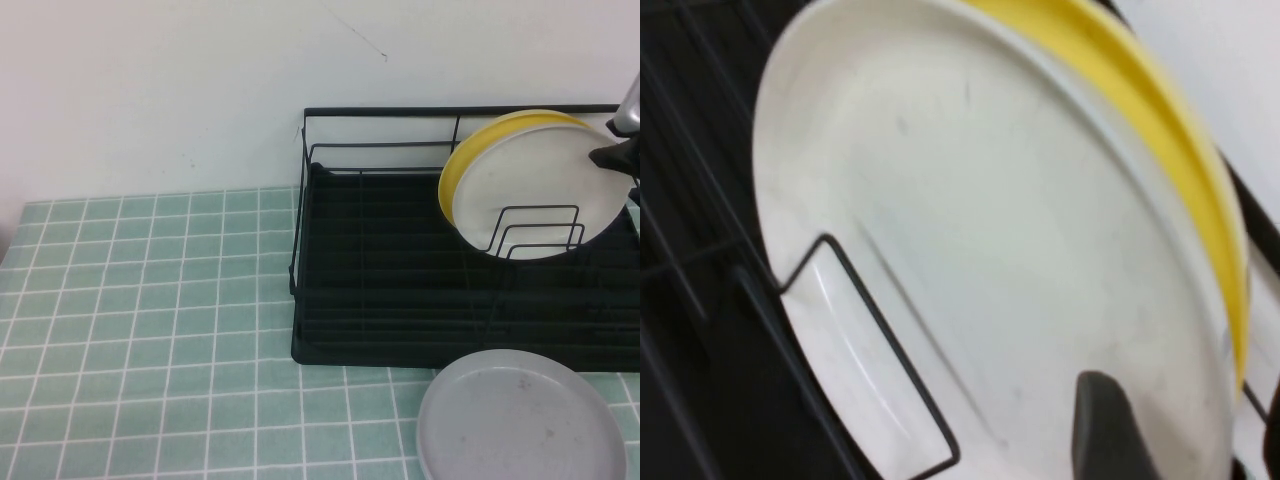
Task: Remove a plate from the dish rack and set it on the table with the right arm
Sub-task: Grasp the plate from the shelf, then place the plate from the table
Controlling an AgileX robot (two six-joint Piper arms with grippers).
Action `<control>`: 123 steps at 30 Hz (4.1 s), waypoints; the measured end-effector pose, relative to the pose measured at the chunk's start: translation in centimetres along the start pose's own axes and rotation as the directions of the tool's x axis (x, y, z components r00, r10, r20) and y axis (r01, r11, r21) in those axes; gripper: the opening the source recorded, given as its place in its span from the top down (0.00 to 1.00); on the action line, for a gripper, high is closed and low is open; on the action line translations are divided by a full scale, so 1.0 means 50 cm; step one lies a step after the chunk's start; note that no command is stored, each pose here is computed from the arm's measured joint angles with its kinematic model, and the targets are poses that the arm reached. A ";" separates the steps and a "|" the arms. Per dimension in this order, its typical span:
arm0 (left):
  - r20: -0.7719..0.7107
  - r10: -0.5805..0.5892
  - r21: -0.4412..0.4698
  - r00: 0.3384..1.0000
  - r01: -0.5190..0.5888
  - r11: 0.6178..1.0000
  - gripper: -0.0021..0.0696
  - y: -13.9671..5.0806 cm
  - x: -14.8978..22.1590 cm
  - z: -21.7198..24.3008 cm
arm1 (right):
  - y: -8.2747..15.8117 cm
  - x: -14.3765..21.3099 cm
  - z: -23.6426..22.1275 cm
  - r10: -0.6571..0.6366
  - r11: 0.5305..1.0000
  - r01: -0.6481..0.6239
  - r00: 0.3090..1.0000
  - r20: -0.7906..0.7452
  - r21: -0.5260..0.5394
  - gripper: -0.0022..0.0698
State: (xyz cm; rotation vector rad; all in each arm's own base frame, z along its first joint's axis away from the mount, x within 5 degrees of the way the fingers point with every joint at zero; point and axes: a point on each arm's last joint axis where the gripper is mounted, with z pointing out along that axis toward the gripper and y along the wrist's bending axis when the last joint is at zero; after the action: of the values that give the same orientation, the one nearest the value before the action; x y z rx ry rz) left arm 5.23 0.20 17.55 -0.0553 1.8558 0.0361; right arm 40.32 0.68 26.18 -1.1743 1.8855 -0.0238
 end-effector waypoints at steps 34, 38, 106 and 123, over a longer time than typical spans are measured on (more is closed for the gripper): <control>0.000 0.000 0.000 1.000 0.000 1.000 0.98 0.000 0.000 0.000 | -0.005 0.030 0.055 0.048 0.998 -0.050 0.998 0.036 0.038 0.70; 0.000 0.000 0.000 1.000 0.000 1.000 0.98 0.000 0.000 0.000 | -0.006 0.028 0.055 0.064 0.997 -0.066 0.997 0.045 0.042 0.73; 0.000 0.000 0.000 1.000 0.000 1.000 0.98 0.000 0.000 0.000 | 0.330 0.105 -0.093 0.694 0.528 -0.849 0.424 -0.582 0.011 0.90; 0.000 0.000 0.000 1.000 0.000 1.000 0.98 0.000 0.000 0.000 | 0.301 0.096 -0.111 0.645 0.569 -0.819 0.385 -0.660 0.078 0.50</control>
State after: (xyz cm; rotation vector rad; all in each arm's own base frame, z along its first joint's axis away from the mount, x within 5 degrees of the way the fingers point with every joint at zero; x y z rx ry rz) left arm 5.23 0.20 17.55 -0.0551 1.8558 0.0363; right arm 25.07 3.23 19.80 -0.3210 2.9861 0.4046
